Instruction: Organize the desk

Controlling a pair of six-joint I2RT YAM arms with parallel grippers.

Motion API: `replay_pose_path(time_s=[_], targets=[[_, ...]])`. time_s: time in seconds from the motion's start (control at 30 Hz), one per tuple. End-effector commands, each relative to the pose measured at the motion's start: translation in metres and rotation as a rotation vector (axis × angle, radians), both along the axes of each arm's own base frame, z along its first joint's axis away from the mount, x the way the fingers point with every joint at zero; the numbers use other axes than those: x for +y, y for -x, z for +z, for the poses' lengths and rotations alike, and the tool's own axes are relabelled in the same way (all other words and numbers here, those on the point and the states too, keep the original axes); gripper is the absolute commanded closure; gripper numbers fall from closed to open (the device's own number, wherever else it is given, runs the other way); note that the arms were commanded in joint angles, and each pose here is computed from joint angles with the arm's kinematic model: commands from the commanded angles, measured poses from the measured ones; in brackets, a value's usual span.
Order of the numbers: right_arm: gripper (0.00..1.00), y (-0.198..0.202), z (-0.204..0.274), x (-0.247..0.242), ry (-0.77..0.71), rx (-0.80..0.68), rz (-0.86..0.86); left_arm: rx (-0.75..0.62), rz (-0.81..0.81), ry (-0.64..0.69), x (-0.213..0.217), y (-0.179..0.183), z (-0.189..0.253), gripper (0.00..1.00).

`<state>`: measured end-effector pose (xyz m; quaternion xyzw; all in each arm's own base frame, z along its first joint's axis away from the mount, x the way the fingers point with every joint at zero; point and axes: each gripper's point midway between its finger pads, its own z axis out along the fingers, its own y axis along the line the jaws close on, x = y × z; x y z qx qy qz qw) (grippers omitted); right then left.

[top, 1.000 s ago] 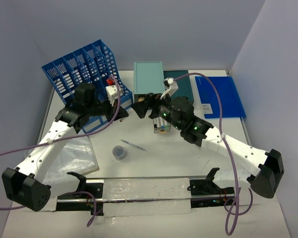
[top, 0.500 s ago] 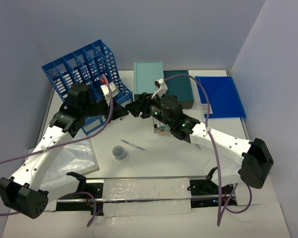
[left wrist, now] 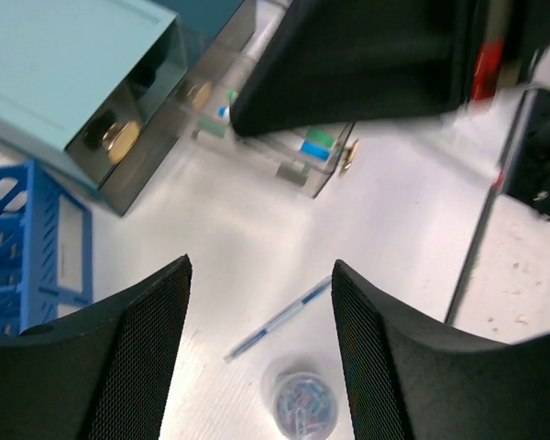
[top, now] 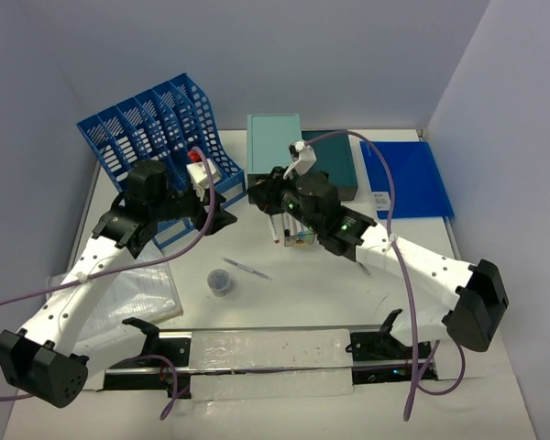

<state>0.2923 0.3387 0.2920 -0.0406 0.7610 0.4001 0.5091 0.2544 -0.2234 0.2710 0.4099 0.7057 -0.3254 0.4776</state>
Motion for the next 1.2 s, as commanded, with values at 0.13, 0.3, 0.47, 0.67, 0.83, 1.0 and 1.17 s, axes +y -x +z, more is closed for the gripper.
replay_pose_path(time_s=[0.13,0.3,0.47,0.67,0.83,1.0,1.17], targets=[[1.0,-0.062,0.042,-0.086,0.187,-0.178,-0.371,-0.114,0.228,-0.16,0.043,-0.026,-0.029,0.3],[1.0,-0.099,0.011,-0.1,0.254,-0.189,-0.477,-0.107,0.288,-0.217,0.057,-0.029,-0.052,0.3],[1.0,-0.119,-0.022,-0.101,0.33,-0.179,-0.527,-0.116,0.301,-0.229,0.065,-0.023,-0.06,0.3],[0.95,-0.128,-0.064,-0.103,0.397,-0.148,-0.552,-0.13,0.313,-0.227,0.068,-0.022,-0.058,0.3],[0.73,-0.119,-0.087,-0.108,0.408,-0.124,-0.538,-0.132,0.311,-0.225,0.068,-0.022,-0.058,0.3],[0.41,-0.107,-0.095,-0.107,0.423,-0.101,-0.485,-0.118,0.308,-0.223,0.067,-0.023,-0.06,0.3],[0.33,-0.092,-0.077,-0.119,0.402,-0.1,-0.501,-0.112,0.32,-0.241,0.07,-0.024,-0.064,0.3]])
